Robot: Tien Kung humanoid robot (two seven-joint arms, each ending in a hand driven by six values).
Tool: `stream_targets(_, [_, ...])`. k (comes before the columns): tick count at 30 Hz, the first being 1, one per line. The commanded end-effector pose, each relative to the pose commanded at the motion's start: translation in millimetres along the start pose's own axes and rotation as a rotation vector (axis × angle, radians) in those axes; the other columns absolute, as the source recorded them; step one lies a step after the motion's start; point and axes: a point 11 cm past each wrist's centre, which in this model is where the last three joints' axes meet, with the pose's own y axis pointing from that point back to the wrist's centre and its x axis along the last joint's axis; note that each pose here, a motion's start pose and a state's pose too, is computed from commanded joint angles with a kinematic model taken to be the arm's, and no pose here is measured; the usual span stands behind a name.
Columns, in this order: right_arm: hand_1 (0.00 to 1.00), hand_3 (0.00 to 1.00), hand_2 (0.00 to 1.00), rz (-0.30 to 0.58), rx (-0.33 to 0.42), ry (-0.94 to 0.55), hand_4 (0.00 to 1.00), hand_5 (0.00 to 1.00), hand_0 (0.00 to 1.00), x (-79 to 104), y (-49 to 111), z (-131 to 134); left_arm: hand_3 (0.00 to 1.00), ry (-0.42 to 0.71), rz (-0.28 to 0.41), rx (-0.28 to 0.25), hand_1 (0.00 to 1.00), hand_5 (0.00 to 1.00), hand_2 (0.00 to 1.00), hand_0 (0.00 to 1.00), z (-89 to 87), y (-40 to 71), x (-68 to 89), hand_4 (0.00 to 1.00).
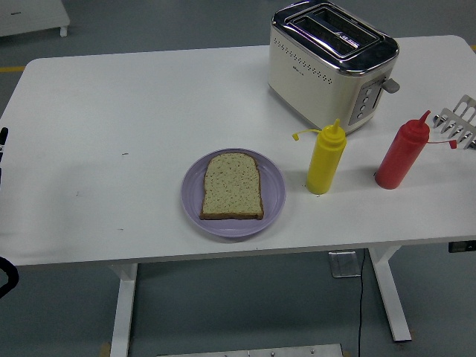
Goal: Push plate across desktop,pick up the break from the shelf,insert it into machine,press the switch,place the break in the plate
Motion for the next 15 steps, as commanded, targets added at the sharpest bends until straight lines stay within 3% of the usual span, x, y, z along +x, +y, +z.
stream_targets(7, [0.792, 0.772, 0.800, 0.014, -0.036, -0.046, 0.443, 0.539, 0.827, 5.5, 2.1, 13, 0.801, -0.003, -0.004, 0.005, 0.855, 0.998, 0.921, 0.816, -1.4, -0.2, -1.1, 0.630])
stream_targets(15, [0.789, 0.764, 0.791, -0.031, -0.068, -0.125, 0.441, 0.544, 0.826, 8.6, -1.0, 17, 0.799, -0.004, -0.001, 0.003, 0.855, 0.998, 0.921, 0.817, -0.6, 0.4, 0.1, 0.630])
